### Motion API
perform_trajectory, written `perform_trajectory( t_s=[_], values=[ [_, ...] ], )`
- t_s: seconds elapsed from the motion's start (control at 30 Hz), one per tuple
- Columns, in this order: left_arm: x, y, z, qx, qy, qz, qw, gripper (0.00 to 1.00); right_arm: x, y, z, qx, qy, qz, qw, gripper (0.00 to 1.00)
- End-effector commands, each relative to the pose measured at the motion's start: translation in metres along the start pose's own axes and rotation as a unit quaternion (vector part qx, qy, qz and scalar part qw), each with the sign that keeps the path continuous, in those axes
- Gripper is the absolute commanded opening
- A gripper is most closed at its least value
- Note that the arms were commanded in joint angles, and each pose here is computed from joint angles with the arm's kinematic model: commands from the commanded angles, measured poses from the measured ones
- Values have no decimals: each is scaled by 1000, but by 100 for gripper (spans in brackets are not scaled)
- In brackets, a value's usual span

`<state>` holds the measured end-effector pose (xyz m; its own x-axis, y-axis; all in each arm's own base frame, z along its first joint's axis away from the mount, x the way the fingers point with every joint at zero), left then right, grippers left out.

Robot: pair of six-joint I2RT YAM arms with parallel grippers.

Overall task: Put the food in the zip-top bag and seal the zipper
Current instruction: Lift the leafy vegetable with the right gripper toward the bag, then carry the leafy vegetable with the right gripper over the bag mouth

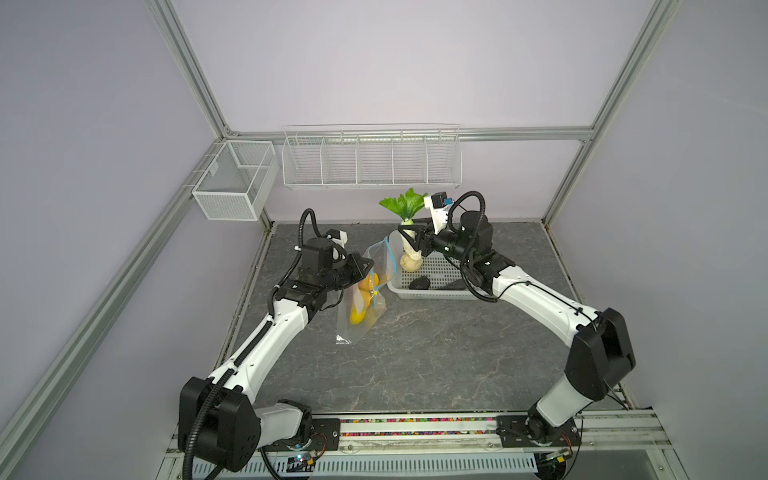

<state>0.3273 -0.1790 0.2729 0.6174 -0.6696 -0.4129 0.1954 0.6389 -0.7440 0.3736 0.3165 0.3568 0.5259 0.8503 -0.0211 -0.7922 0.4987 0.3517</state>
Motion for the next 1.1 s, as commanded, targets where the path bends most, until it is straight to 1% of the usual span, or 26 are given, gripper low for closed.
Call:
perform_trajectory(
  t_s=[0.0,0.1,0.27,0.43,0.6,1.07],
  values=[
    [4,-6,10,-3,-15,-17,1000,0,-1,15,13,32,-39,21,998,29],
    [5,-6,11,-5,-17,-17,1000,0,1,21,13,42,-50,20,998,29],
    [4,-5,10,-6,-17,-17,1000,0,14,31,8,78,-69,43,994,30],
    [1,-7,10,-10,-23,-23,999,0,25,40,1,93,-73,49,992,29],
    [-6,-11,15,-4,-40,-22,999,0,36,39,-5,105,-72,53,990,30],
    [-9,-14,14,0,-40,-29,999,0,44,33,-20,133,-82,15,988,31]
  ],
)
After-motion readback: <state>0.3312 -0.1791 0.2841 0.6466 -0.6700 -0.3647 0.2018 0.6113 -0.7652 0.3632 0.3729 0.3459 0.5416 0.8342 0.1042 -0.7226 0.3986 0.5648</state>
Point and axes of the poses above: each gripper's point midway between its finger pads, its own x axis out along the fingers, its own y axis along the line the jaws close on, z = x × y, the point moved 4 cm from there along -x, back along the fingers, and after that the axes turned 1 degree about x, right-handed, at the moved point
